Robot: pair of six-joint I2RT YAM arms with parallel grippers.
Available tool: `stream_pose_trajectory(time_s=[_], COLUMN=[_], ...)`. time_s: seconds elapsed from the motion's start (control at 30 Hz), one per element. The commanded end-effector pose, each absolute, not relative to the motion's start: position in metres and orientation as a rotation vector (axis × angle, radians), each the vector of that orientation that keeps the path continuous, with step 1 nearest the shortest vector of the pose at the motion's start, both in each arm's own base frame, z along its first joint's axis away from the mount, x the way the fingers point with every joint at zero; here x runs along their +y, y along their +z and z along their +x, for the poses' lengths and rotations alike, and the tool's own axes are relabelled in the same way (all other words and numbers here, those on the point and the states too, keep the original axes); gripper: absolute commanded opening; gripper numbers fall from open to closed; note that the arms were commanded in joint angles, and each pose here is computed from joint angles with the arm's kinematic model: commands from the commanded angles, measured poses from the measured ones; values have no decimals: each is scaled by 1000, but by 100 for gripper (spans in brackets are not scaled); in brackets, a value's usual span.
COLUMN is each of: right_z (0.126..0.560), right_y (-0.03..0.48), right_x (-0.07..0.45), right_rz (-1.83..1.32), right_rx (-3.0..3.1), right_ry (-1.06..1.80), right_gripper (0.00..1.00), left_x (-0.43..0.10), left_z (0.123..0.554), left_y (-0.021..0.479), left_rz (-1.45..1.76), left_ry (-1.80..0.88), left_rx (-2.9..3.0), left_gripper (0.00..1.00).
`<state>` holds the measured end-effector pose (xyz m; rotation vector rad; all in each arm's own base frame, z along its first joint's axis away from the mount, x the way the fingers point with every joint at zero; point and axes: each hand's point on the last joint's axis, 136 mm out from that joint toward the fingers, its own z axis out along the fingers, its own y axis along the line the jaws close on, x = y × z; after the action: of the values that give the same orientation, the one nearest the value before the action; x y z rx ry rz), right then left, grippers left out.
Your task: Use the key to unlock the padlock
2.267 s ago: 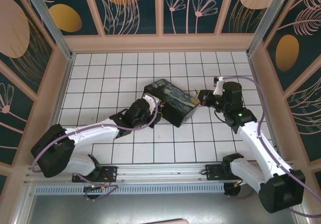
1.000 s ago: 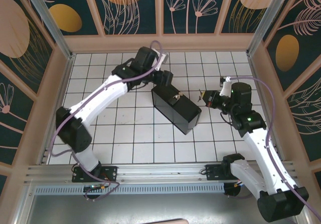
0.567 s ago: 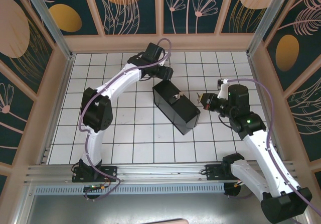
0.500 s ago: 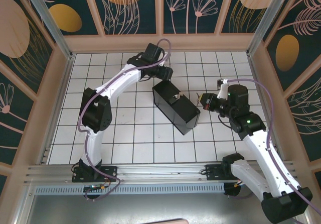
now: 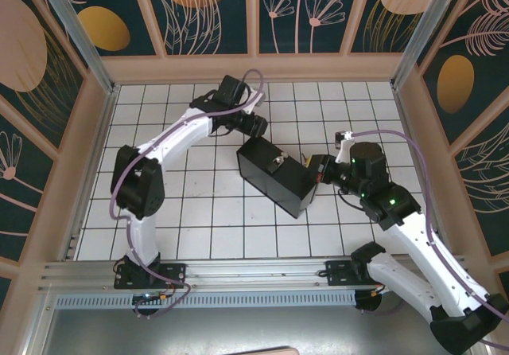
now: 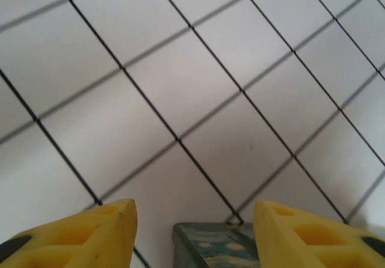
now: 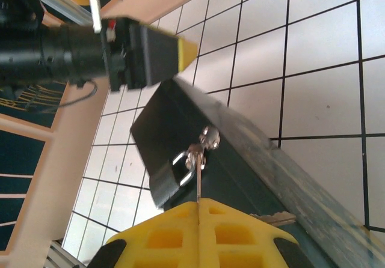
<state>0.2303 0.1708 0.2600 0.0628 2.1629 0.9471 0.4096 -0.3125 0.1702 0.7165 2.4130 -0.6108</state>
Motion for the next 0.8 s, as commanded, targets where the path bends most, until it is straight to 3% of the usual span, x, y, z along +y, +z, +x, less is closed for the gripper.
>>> stream_pose_trajectory(time_s=[0.0, 0.43, 0.77], right_z=[229, 201, 120], right_y=[279, 282, 254], right_x=[170, 204, 242], right_rz=[76, -24, -258], right_rx=[2126, 2151, 2351], right_ry=[958, 1138, 1411], right_gripper=[0, 0, 0], left_x=[-290, -276, -268], left_z=[366, 287, 327], left_y=[142, 161, 163], left_rz=[766, 682, 621], left_ry=[-592, -889, -680], left_rx=[2546, 2527, 2526], left_gripper=[53, 46, 59])
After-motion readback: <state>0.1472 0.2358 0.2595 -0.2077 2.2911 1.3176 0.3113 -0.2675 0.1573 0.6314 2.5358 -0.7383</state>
